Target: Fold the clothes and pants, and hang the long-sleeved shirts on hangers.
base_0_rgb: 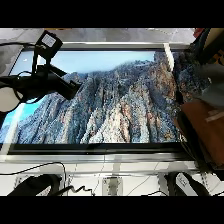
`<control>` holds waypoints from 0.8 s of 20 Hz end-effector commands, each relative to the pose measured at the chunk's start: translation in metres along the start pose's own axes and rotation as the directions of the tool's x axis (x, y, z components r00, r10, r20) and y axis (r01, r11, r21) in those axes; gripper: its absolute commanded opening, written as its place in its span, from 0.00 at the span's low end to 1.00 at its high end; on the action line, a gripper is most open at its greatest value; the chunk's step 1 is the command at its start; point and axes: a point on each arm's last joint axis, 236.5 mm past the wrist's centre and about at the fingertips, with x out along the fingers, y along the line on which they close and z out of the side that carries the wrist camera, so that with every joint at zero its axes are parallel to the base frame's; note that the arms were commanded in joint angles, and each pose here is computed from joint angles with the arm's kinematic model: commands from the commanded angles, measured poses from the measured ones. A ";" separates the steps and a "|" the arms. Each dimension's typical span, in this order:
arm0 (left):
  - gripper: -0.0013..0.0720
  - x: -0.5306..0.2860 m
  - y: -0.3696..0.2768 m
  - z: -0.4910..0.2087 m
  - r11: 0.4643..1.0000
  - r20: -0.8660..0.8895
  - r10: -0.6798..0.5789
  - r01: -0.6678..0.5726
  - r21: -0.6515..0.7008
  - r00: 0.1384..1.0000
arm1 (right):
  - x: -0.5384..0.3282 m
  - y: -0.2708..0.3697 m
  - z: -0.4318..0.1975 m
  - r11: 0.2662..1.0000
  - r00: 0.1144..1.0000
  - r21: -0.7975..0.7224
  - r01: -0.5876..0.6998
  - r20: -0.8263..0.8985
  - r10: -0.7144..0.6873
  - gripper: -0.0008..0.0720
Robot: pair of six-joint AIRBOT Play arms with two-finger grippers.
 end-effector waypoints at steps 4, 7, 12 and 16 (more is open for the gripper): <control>0.97 -0.002 0.000 0.002 1.000 0.006 0.002 -0.002 0.000 1.000 | -0.058 -0.063 -0.025 0.959 0.986 0.240 0.152 0.027 -0.163 0.04; 0.96 -0.002 0.000 0.002 1.000 0.006 0.002 -0.002 0.000 1.000 | -0.056 -0.041 -0.029 0.974 0.997 0.214 0.069 0.011 -0.073 0.04; 0.97 -0.002 0.000 0.002 1.000 0.006 0.002 -0.002 0.000 1.000 | -0.055 -0.019 -0.034 0.953 1.000 0.302 -0.017 -0.010 0.021 0.66; 0.97 -0.002 0.000 0.002 1.000 0.006 0.002 -0.002 0.000 1.000 | -0.055 -0.012 -0.034 0.936 0.999 0.350 -0.043 -0.012 0.051 0.94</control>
